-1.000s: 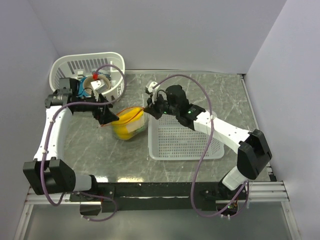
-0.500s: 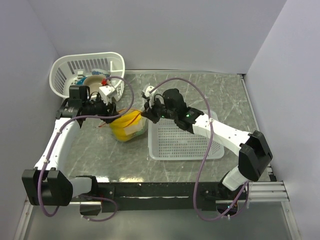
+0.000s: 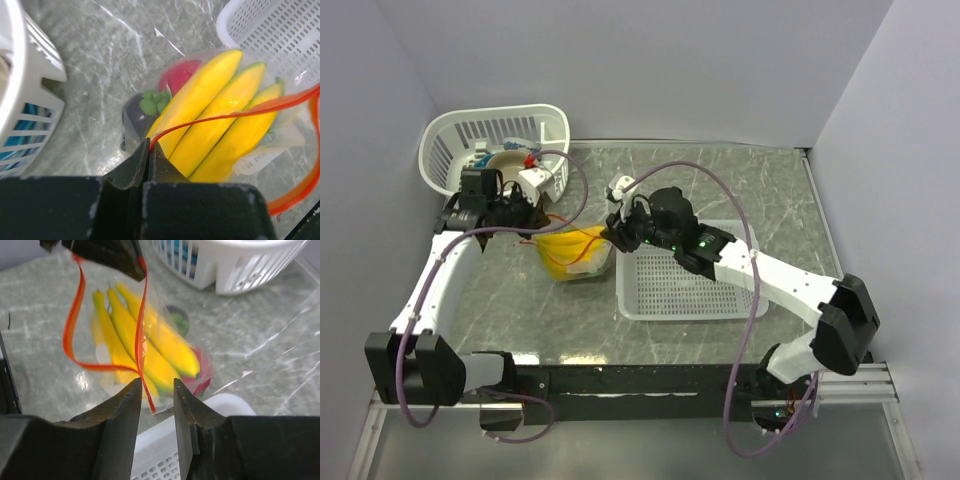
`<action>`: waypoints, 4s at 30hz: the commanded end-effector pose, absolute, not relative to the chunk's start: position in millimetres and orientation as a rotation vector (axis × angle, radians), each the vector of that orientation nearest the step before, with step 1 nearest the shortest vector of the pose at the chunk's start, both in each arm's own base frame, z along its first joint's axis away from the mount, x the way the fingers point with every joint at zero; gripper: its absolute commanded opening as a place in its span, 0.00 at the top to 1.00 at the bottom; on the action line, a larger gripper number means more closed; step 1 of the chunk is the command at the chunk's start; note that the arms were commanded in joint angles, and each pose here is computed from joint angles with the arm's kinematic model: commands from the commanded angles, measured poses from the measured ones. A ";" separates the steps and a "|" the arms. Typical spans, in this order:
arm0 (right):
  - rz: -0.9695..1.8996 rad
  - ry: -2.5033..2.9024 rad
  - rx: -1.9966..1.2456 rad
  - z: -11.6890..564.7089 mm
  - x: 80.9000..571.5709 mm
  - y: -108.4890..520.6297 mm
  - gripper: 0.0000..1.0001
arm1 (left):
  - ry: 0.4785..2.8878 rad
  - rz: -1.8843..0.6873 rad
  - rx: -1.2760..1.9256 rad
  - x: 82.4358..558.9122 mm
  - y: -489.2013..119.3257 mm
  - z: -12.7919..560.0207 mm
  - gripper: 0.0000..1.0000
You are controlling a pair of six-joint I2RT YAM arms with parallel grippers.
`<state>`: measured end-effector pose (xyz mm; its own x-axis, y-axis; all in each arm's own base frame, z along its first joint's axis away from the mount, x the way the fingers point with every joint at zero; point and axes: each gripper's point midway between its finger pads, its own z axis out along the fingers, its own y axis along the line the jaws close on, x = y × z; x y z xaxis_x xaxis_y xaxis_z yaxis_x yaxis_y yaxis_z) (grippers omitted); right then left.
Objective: Open the zip-top bag and remove the fake food
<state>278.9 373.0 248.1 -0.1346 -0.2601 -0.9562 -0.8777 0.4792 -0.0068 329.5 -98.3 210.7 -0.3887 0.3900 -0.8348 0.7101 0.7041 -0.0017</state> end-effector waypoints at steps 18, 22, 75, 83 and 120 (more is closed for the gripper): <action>1.077 1.480 -0.871 300.9 197.1 490.6 0.60 | 1.967 -0.467 0.773 277.0 -98.9 282.2 0.99; 0.985 1.555 -0.790 287.4 218.6 491.7 0.61 | 1.955 -0.493 0.787 268.6 -102.4 285.1 0.99; 0.930 1.911 -0.810 127.9 99.8 453.8 0.30 | 2.446 -0.813 0.675 254.0 -25.5 106.0 0.39; 0.925 1.820 -0.973 137.2 85.9 458.8 0.30 | 2.488 -0.956 0.670 244.4 -32.7 101.1 0.94; 0.737 1.839 -0.773 156.2 117.4 421.0 1.00 | 2.468 -0.771 0.609 269.3 -14.5 125.5 0.99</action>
